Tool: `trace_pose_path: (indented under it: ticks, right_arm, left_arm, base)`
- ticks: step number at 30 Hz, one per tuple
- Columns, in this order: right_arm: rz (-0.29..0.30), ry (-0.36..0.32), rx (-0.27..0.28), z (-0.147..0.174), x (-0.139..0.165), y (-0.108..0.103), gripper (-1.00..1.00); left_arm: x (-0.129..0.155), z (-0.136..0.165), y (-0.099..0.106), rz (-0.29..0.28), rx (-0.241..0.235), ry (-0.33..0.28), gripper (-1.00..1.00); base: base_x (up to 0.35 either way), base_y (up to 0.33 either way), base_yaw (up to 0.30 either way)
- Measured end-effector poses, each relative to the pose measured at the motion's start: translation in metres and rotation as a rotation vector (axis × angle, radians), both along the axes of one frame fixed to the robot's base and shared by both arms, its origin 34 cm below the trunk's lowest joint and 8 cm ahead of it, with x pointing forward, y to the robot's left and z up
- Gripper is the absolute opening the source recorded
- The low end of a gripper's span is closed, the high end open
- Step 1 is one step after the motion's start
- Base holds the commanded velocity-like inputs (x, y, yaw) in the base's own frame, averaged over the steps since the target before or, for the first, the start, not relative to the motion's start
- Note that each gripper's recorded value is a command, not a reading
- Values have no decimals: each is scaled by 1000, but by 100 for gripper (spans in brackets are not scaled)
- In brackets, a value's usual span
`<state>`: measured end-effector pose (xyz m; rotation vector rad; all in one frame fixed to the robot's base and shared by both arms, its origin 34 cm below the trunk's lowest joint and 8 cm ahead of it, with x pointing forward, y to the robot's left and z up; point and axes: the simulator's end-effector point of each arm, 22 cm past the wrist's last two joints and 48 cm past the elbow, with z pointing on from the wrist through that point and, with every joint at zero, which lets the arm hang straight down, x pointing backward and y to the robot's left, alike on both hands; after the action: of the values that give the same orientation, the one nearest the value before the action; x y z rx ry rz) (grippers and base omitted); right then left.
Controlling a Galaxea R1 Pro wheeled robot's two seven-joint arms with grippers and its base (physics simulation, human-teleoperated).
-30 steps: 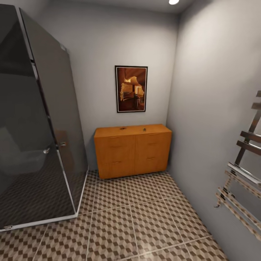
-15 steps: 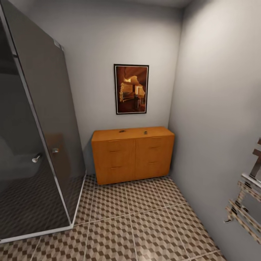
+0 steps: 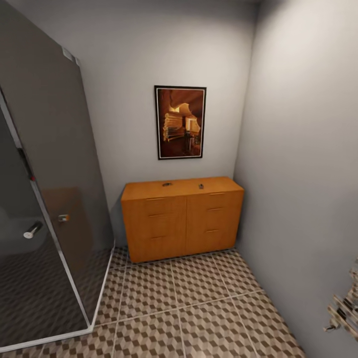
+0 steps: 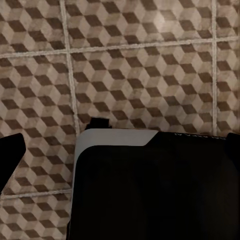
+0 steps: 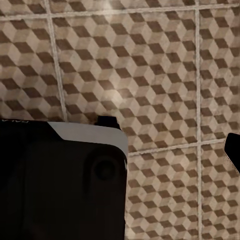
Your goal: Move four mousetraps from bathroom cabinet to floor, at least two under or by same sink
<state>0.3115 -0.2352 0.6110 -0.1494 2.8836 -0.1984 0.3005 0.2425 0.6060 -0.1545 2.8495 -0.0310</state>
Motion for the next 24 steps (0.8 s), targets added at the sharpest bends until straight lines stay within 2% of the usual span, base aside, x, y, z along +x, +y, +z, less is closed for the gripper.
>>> trace_pose_path:
  ticks: [24]
  right_arm:
    - [0,0,0,0,0,0,100]
  left_arm:
    - [0,0,0,0,0,0,100]
  base:
    - [324,0,0]
